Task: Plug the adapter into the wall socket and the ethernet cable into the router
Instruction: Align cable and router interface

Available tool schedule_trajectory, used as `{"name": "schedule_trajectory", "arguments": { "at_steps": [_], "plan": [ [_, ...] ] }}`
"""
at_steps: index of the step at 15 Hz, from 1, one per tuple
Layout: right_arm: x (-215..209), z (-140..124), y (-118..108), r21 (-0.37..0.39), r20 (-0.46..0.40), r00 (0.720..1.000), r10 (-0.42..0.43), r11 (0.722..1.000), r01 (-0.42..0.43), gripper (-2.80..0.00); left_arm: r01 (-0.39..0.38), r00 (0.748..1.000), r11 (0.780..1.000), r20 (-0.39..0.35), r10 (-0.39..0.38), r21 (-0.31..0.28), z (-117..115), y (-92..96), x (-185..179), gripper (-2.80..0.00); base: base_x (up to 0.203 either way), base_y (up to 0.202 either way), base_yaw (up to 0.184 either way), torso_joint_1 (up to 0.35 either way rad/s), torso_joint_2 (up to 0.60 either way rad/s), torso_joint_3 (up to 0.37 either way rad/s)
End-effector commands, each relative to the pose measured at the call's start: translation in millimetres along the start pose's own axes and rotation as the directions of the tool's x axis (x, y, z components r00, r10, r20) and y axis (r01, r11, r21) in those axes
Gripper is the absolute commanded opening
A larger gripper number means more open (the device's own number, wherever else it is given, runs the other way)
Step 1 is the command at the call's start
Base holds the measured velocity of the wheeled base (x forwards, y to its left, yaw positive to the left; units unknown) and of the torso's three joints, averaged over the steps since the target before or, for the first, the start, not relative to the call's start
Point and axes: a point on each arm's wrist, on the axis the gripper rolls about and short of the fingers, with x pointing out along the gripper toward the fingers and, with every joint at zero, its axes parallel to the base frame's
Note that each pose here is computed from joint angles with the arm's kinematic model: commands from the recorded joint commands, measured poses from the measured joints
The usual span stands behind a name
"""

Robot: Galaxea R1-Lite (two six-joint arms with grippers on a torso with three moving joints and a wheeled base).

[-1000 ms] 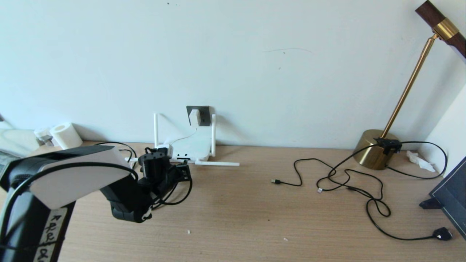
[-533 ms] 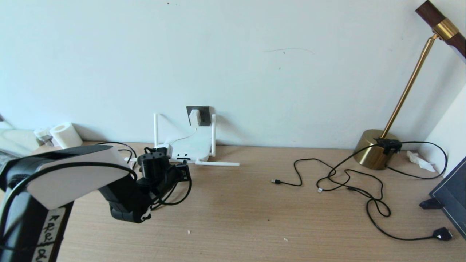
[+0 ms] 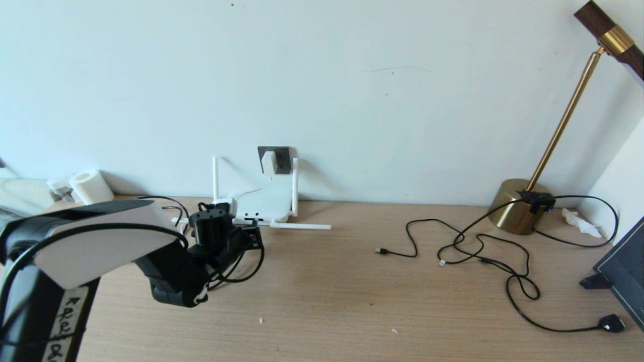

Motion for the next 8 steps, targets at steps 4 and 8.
{"name": "schedule_trajectory", "arguments": {
  "at_steps": [4, 8],
  "plan": [
    [-0.1, 0.1, 0.0, -0.001, 0.001, 1.000, 0.001, 1.000, -0.001, -2.80, 0.000, 1.000, 1.000, 0.012, 0.000, -0.002, 1.7, 0.1, 1.1, -2.80, 0.000, 0.000, 0.000, 0.000, 0.00, 0.000],
    [-0.1, 0.4, 0.0, -0.001, 0.002, 1.000, 0.001, 1.000, -0.001, -2.80, 0.000, 1.000, 1.000, 0.012, 0.000, -0.002, 1.2, 0.1, 1.8, -2.80, 0.000, 0.000, 0.000, 0.000, 0.00, 0.000]
  ]
}}
